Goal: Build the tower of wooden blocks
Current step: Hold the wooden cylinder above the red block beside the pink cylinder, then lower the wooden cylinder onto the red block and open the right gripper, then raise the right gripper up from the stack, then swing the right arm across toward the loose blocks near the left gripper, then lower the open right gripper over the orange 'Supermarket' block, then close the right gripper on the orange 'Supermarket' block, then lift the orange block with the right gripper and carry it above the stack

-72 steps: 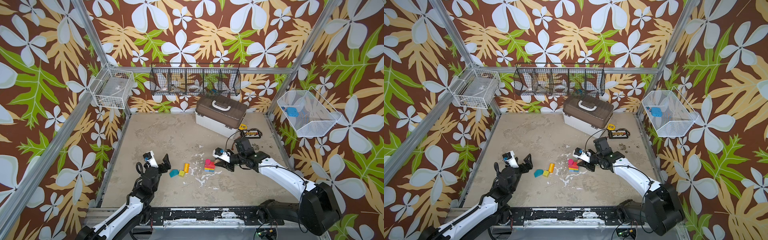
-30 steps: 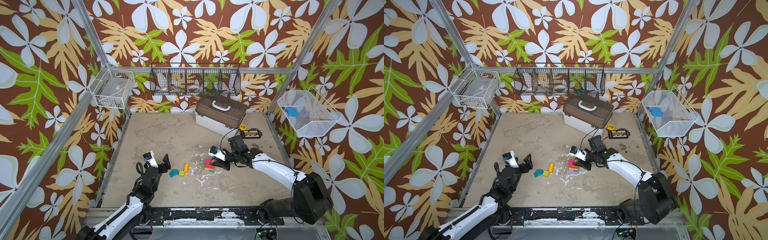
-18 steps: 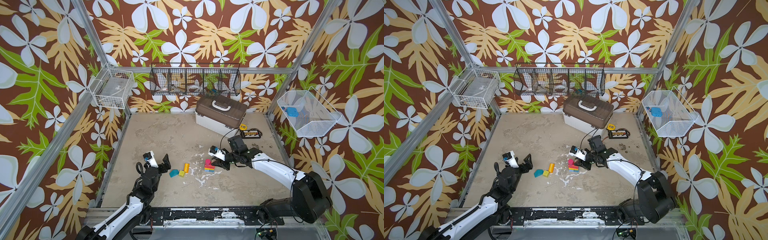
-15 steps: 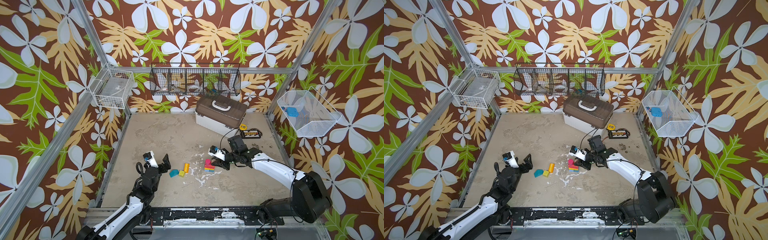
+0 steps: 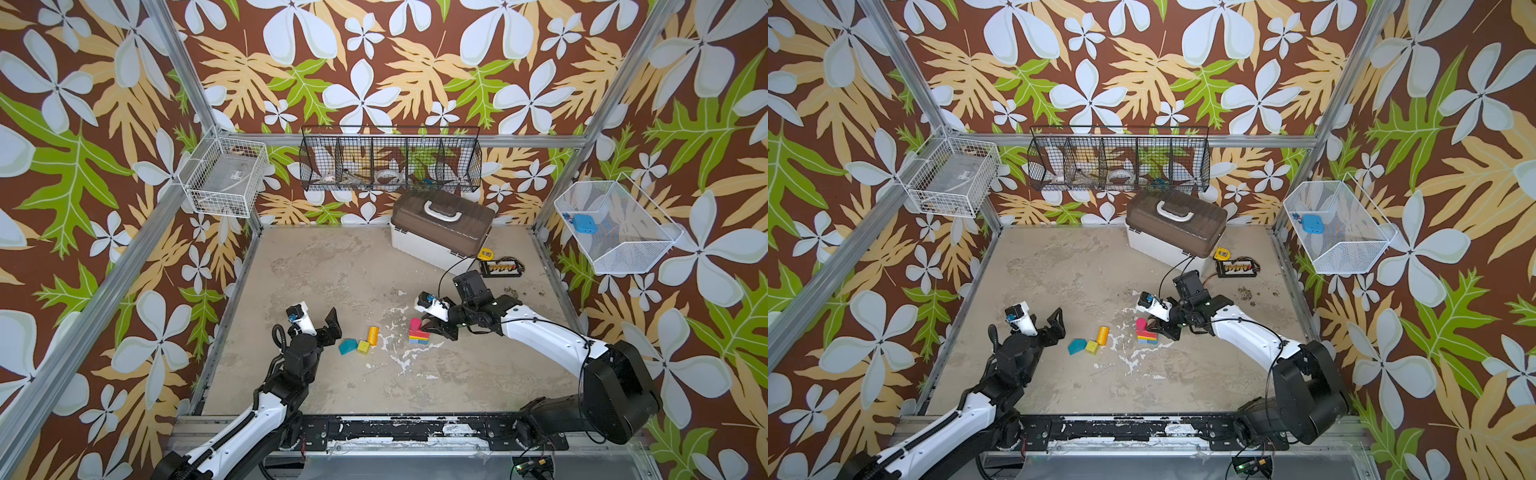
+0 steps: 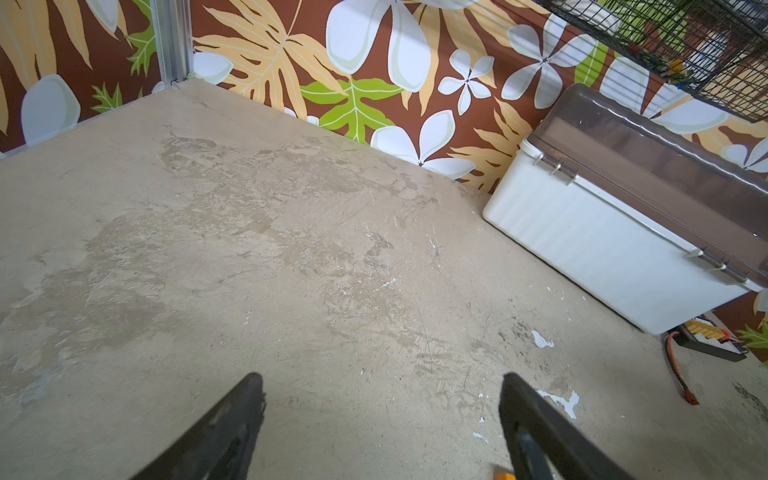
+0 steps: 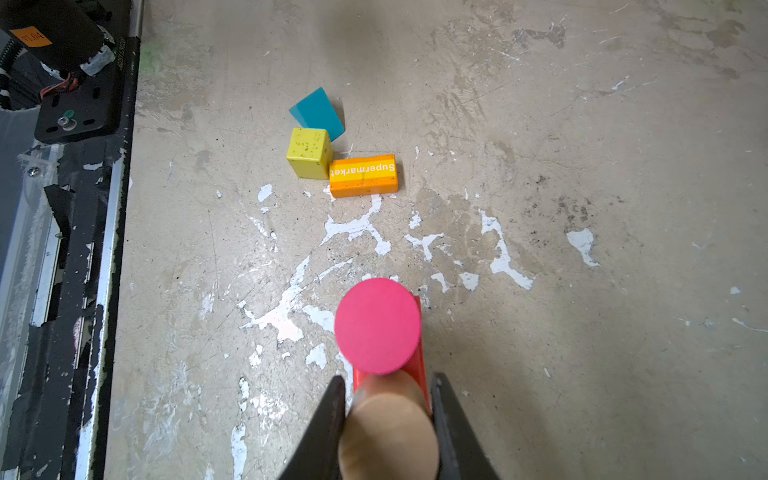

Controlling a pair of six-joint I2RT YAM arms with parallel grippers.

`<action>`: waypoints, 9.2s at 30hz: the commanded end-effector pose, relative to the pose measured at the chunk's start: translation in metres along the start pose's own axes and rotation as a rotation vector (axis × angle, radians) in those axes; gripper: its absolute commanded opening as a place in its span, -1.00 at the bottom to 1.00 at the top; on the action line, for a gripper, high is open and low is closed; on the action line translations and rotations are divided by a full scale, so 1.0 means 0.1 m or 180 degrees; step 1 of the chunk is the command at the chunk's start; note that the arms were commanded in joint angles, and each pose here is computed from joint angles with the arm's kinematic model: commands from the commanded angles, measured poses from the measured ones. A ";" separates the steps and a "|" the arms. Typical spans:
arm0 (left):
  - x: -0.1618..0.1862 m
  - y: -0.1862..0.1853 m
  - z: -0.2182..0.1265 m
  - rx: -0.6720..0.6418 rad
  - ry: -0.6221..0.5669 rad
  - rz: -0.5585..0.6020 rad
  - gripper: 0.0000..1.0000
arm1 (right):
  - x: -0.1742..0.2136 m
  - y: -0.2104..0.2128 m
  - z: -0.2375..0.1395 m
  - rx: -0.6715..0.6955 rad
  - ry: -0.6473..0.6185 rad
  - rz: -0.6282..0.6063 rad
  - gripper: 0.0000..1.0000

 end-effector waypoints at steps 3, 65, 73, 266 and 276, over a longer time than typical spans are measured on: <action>-0.05 -0.02 0.00 0.0038 -0.0098 -0.0029 0.79 | -0.01 -0.01 -0.02 0.0046 0.0022 0.0003 -0.48; -0.05 -0.02 0.01 0.0021 -0.0087 -0.0023 0.79 | 0.27 0.00 -0.40 0.0633 -0.0156 0.0258 -0.94; -0.05 -0.02 0.01 0.0020 -0.0088 -0.0027 0.79 | 0.25 0.06 -0.27 0.0426 -0.0115 0.0166 -0.96; -0.17 0.42 0.02 -0.0470 -0.0231 -0.0675 0.88 | -1.51 0.72 -0.29 0.1388 0.0006 -0.0364 -1.00; -0.12 0.07 -0.07 0.0732 -0.0137 -0.0304 0.98 | -0.91 0.32 -0.29 0.0262 0.0942 0.0186 -1.00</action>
Point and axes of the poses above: each gripper's point midway between its finger pads, its own z axis out along the fingers, its own y axis along the line the jaws close on, x = y × z, the point moved 8 cm from there along -z, back along the fingers, and after that the axes turned 4 degrees about -z, right-handed, at the moved point
